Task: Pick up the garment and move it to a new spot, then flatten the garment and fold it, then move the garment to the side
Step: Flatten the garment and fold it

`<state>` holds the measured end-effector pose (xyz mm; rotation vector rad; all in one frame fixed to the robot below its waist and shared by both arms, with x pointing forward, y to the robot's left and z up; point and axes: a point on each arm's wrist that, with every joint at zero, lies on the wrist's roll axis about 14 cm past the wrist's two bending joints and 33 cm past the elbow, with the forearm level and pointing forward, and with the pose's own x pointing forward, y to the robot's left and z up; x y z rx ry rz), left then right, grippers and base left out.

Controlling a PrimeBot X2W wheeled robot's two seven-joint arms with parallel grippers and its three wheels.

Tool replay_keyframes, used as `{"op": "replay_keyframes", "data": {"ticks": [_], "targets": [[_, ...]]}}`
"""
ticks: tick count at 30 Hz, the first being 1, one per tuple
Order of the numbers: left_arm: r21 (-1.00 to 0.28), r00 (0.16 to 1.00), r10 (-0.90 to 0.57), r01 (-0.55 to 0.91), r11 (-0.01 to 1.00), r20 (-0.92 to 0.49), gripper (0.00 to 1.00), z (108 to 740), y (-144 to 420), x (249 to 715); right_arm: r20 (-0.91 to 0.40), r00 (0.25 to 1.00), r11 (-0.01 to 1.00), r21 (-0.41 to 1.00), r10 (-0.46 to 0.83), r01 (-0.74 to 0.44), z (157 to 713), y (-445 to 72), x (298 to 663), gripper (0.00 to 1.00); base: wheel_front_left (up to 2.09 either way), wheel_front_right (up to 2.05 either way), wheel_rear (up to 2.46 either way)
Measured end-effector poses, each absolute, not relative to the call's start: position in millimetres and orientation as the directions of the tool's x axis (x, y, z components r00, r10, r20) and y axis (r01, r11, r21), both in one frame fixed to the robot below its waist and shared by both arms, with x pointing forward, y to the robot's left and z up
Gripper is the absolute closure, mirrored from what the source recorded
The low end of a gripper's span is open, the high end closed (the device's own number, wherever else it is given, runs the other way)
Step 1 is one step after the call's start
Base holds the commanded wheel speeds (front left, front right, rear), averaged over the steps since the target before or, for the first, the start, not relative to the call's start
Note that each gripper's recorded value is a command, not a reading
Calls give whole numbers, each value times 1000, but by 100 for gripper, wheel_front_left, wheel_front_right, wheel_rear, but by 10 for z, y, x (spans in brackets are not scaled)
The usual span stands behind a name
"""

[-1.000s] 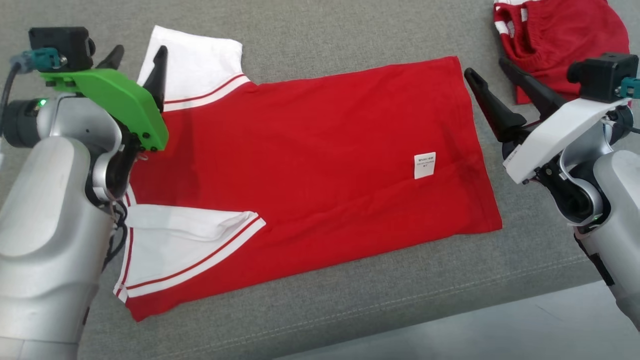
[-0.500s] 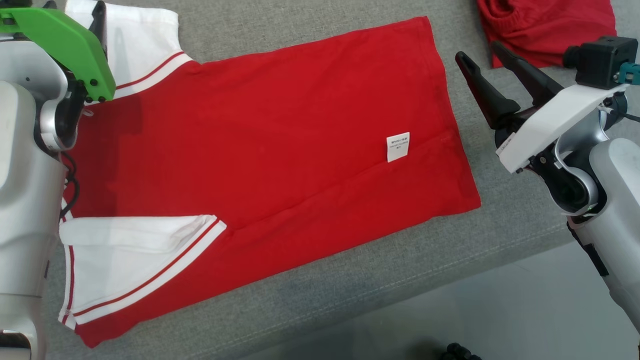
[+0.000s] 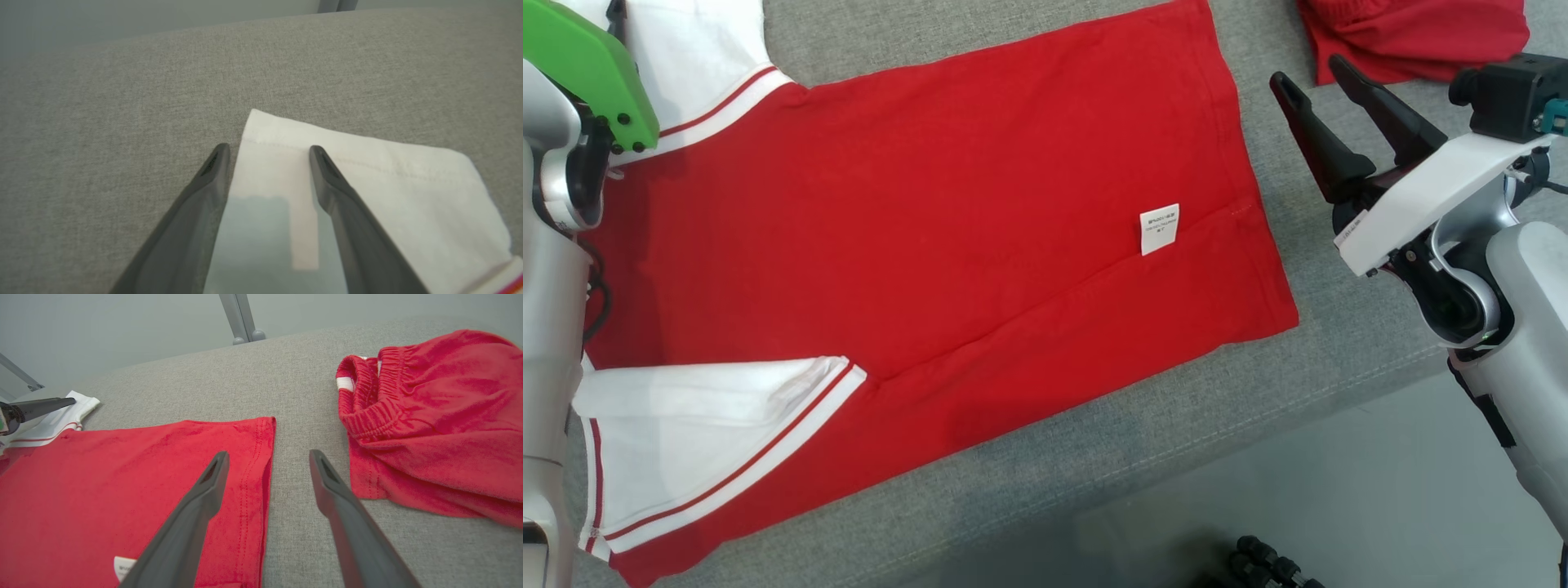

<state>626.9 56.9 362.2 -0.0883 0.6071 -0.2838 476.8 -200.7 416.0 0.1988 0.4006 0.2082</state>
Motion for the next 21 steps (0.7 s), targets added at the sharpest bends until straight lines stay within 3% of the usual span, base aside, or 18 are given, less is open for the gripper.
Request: {"op": "replay_keyframes", "data": {"ticks": [10,11,12,13,17,21], "targets": [[-131,809,-256,220,967,-529,0,3644,640,6384,-356,903,958,235,240,-162,4155,-1993,4808,0,0,0,0],[-130,809,-255,220,967,-530,7,3639,642,6386,-356,903,958,236,239,-161,4151,-1994,4808,0,0,0,0],[-129,808,-254,218,967,-533,21,3626,644,6384,-357,903,958,237,242,-163,4148,-1991,4806,0,0,0,0],[-128,806,-252,217,968,-535,52,3609,647,6380,-357,902,957,238,243,-164,4145,-1987,4806,0,0,0,0],[-128,799,-259,226,966,-543,100,3564,609,6358,-354,904,958,238,239,-160,4138,-1997,4808,0,0,0,0],[-140,797,-297,263,954,-526,100,3589,482,6338,-352,908,961,232,229,-153,4138,-2035,4832,0,0,0,0]]}}
